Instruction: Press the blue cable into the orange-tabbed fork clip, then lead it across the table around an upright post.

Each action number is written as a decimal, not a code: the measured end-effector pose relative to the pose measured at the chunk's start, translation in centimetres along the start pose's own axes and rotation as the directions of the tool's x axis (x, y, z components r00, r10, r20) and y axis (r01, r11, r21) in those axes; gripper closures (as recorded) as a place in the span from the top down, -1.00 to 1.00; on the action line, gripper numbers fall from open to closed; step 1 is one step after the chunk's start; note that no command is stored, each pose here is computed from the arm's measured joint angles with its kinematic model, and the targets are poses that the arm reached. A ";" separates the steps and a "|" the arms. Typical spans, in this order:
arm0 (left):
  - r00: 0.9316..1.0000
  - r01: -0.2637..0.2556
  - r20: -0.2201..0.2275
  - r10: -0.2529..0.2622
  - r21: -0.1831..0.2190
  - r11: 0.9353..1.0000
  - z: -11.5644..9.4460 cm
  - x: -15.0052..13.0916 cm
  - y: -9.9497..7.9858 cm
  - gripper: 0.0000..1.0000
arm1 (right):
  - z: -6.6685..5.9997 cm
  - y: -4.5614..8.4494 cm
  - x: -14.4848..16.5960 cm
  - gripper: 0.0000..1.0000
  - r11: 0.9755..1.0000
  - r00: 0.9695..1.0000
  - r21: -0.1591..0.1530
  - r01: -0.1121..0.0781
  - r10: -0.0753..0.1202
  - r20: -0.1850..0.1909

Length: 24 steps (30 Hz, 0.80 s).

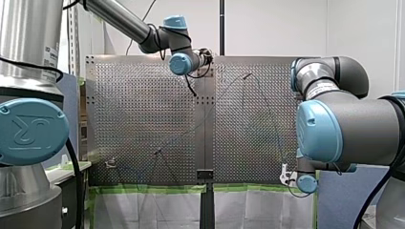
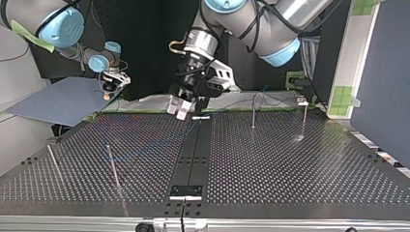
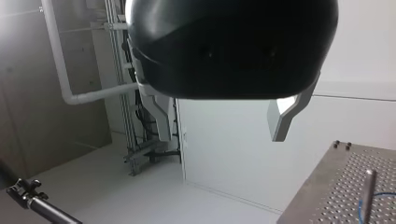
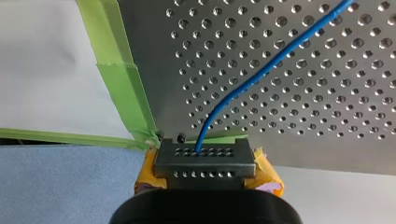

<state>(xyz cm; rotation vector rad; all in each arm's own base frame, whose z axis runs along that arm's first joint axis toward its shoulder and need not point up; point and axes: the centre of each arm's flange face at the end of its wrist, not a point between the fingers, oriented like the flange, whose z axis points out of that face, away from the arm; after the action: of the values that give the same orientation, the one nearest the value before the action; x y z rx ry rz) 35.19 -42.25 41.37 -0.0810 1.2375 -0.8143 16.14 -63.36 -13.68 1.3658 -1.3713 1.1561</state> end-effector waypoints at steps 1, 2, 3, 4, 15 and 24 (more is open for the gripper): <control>1.000 0.000 0.002 0.000 -0.005 1.000 -0.2 0.2 0.2 1.00 | 0.0 0.0 0.0 -1.00 1.000 1.000 0.000 0.000 0.000 0.000; 1.000 -0.001 0.005 0.001 -0.012 1.000 -0.6 0.5 0.4 1.00 | 0.0 -0.1 0.0 -1.00 1.000 1.000 0.001 0.000 0.000 0.000; 1.000 -0.001 0.007 0.001 -0.017 1.000 -0.8 0.7 0.6 1.00 | 0.0 -0.1 0.0 -1.00 1.000 1.000 0.001 0.001 -0.001 0.000; 1.000 -0.001 0.009 0.001 -0.020 1.000 -1.1 0.9 0.8 1.00 | 0.0 -0.1 0.0 -1.00 1.000 1.000 0.001 0.001 -0.001 0.000; 1.000 -0.006 0.017 0.007 -0.045 0.999 -3.8 3.2 2.7 1.00 | 0.1 0.1 0.1 -1.00 1.000 1.000 -0.003 -0.003 0.003 -0.002; 0.996 -0.078 -0.053 0.073 -0.099 0.992 -6.7 7.8 6.1 1.00 | 0.3 0.3 0.2 -1.00 1.000 1.000 -0.004 -0.004 0.004 -0.006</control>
<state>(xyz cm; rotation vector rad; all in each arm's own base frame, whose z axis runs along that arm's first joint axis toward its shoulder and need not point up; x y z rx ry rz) 33.22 -39.94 29.80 -0.0956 1.3202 -0.6911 15.88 -63.67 -13.55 1.3565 -1.3716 1.1591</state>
